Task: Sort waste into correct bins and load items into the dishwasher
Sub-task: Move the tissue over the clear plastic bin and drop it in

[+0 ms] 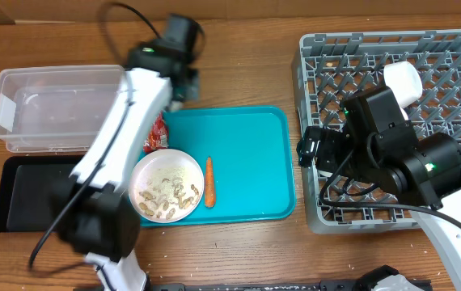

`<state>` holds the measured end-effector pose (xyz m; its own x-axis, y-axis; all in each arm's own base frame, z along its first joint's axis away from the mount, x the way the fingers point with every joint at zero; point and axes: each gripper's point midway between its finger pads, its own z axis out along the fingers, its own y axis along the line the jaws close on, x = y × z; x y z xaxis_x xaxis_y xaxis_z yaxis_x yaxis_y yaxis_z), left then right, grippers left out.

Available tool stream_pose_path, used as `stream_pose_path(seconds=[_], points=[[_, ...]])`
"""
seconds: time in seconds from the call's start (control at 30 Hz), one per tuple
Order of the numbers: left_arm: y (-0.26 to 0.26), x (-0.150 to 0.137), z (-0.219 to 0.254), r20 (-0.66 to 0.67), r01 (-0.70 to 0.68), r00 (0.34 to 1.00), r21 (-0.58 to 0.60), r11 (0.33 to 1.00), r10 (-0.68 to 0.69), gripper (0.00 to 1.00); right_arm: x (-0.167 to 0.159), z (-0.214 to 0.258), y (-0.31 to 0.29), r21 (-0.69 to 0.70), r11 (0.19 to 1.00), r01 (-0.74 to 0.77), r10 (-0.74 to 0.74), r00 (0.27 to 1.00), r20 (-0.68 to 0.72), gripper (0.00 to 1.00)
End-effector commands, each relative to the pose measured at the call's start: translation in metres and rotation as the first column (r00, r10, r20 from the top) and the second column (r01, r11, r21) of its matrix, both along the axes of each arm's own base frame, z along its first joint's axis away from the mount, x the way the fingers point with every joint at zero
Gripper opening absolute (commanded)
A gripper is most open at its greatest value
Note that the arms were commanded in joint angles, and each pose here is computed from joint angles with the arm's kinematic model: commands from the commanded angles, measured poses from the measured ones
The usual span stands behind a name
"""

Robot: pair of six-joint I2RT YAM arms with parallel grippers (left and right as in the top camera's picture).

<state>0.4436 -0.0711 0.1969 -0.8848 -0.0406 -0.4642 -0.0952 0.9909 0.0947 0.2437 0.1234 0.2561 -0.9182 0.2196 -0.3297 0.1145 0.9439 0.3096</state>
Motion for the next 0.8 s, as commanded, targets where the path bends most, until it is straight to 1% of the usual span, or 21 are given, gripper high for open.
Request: stream_pose_path(seconds=[0.0,0.03,0.07,0.13,0.17,0.2,0.23,0.27,0.3,0.33,0.37,0.47,0.53,0.57,0.63,0.67,0.77], points=[[0.068,-0.001,0.044,0.112,-0.158,0.983,0.083,0.984,0.149,0.04,0.002,0.003,-0.001,0.001,1.0,0.004,-0.004,1.0,0.014,1.0],[0.081,-0.001,0.043,0.11,-0.186,0.978,0.083,0.979,0.177,0.04,0.001,0.003,-0.001,0.0,1.0,0.004,-0.004,1.0,0.013,1.0],[0.093,0.0,0.04,0.103,-0.213,0.974,0.083,0.974,0.204,0.07,0.001,0.003,-0.001,0.0,1.0,0.004,-0.004,1.0,0.013,1.0],[0.114,0.002,0.032,0.084,-0.255,0.965,0.058,0.965,0.249,0.19,0.001,0.003,-0.001,0.0,1.0,0.004,-0.004,1.0,0.013,1.0],[0.122,0.003,0.028,0.076,-0.27,0.961,0.046,0.962,0.266,0.29,0.001,0.003,-0.001,0.0,1.0,0.004,-0.004,1.0,0.013,1.0],[0.127,0.003,0.025,0.067,-0.279,0.959,0.029,0.96,0.276,0.42,0.001,0.003,-0.001,0.0,1.0,0.004,-0.004,1.0,0.013,1.0],[0.131,0.003,0.022,0.058,-0.283,0.958,0.011,0.959,0.282,0.6,0.001,0.003,-0.001,0.0,1.0,0.004,-0.004,1.0,0.013,1.0],[0.134,0.003,0.022,0.056,-0.289,0.956,0.005,0.957,0.288,0.74,0.001,0.003,-0.001,0.0,1.0,0.004,-0.004,1.0,0.013,1.0],[0.136,0.002,0.023,0.058,-0.294,0.954,0.005,0.956,0.294,0.78,0.001,0.003,-0.001,0.0,1.0,0.004,-0.004,1.0,0.013,1.0],[0.137,0.001,0.026,0.065,-0.297,0.953,0.004,0.955,0.297,0.8,0.001,0.003,-0.001,-0.001,1.0,0.0,0.0,1.0,0.014,1.0],[0.138,0.002,0.031,0.076,-0.298,0.952,0.0,0.955,0.297,0.8,0.001,0.003,-0.001,-0.003,1.0,-0.003,0.003,1.0,0.015,1.0],[0.122,0.004,0.043,0.097,-0.255,0.961,-0.062,0.965,0.26,0.73,0.001,0.003,-0.001,-0.003,1.0,-0.003,0.003,1.0,0.015,1.0],[0.098,0.003,0.044,0.079,-0.192,0.976,-0.129,0.973,0.203,0.64,0.001,0.003,-0.001,-0.003,1.0,-0.003,0.003,1.0,0.015,1.0],[0.084,0.002,0.041,0.064,-0.159,0.983,-0.154,0.975,0.171,0.62,0.001,0.003,-0.001,-0.003,1.0,-0.003,0.003,1.0,0.014,1.0],[0.056,0.0,0.022,0.012,-0.106,0.994,-0.153,0.983,0.109,0.62,0.001,0.003,-0.001,-0.003,1.0,-0.003,0.003,1.0,0.014,1.0],[0.037,-0.003,-0.001,-0.037,-0.072,0.997,-0.123,0.99,0.068,0.63,0.001,0.003,-0.001,-0.004,1.0,-0.003,0.003,1.0,0.013,1.0],[0.024,-0.01,-0.042,-0.126,-0.087,0.989,-0.049,0.995,0.08,0.62,0.0,0.002,-0.001,-0.005,1.0,-0.003,0.003,1.0,0.009,1.0]])
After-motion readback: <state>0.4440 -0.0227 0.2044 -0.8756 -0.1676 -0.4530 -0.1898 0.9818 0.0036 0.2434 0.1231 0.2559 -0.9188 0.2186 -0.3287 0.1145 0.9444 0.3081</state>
